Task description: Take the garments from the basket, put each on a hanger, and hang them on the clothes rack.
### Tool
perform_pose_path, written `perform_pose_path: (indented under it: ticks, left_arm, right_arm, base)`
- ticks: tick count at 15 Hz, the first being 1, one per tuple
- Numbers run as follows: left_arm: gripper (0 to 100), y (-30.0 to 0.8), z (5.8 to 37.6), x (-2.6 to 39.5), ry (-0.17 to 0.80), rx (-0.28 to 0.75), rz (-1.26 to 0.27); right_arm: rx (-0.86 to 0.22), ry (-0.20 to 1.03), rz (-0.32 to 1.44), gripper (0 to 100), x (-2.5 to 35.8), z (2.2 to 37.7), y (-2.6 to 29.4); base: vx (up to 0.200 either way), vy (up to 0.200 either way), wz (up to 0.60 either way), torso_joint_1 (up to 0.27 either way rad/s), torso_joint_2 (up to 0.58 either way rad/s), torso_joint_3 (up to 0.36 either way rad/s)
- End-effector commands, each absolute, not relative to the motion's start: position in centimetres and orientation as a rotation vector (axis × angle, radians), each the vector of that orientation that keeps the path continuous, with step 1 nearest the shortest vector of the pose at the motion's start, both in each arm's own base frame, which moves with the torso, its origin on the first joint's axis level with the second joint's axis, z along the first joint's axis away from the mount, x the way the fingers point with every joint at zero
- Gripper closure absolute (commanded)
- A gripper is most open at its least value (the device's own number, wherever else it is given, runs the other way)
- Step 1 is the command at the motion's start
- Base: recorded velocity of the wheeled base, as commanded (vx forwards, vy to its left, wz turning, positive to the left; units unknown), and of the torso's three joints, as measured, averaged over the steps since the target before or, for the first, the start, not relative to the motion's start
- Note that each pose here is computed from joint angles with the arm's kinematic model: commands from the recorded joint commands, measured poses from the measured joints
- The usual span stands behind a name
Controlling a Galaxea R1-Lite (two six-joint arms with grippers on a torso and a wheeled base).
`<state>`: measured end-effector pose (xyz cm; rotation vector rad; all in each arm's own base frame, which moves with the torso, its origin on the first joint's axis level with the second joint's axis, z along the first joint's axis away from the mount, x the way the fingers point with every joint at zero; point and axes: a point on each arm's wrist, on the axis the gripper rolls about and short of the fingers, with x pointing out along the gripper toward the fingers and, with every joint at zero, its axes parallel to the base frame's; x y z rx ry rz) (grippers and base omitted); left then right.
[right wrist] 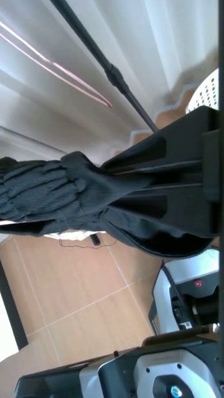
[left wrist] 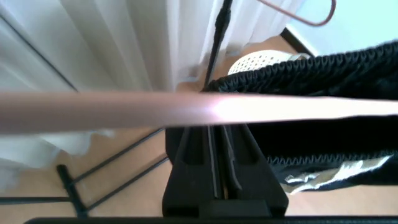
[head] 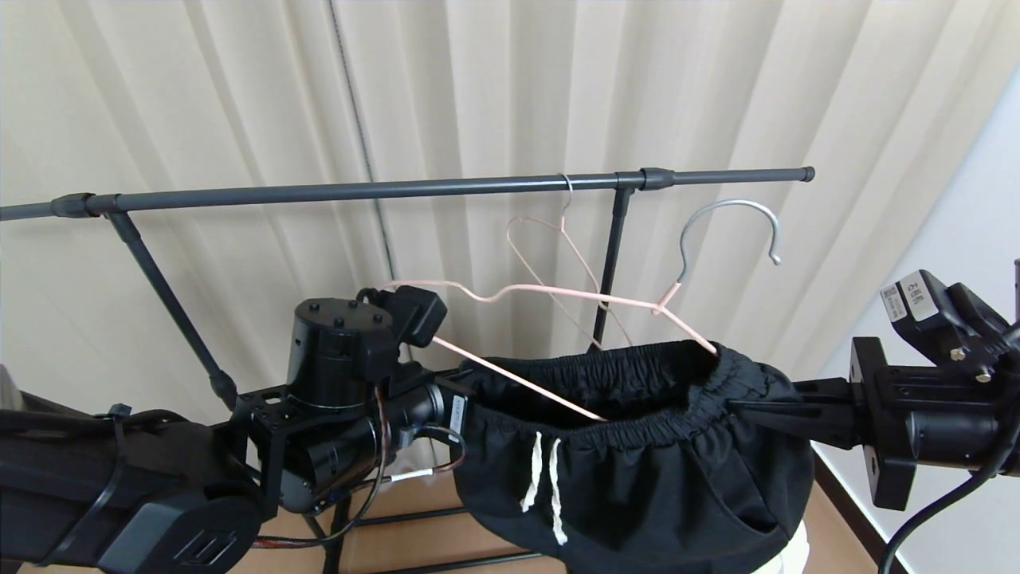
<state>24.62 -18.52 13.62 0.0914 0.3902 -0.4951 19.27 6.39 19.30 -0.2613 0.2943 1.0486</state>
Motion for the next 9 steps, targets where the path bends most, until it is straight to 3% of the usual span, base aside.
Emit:
perform_pose_path:
  ticks: [1, 5, 9]
  left_arm:
    - [100, -18.9, 12.8, 23.7, 0.404, 0.159, -0.533]
    - [100, -18.8, 11.6, 22.6, 0.405, 0.317, -0.588]
    - [100, -18.5, 11.9, 22.6, 0.366, 0.287, -0.575]
  right_arm:
    - [-0.26, 0.299, 1.08, 100, 19.1, 19.3, 7.2]
    - [-0.252, 0.32, 1.052, 100, 19.4, 19.1, 7.4]
    - [-0.248, 0.331, 1.041, 100, 19.8, 18.8, 7.2]
  base:
    - [0.0, 0.0, 0.0, 0.0, 0.0, 0.0]
    - [0.0, 0.0, 0.0, 0.0, 0.0, 0.0]
    - [0.0, 0.0, 0.0, 0.0, 0.0, 0.0]
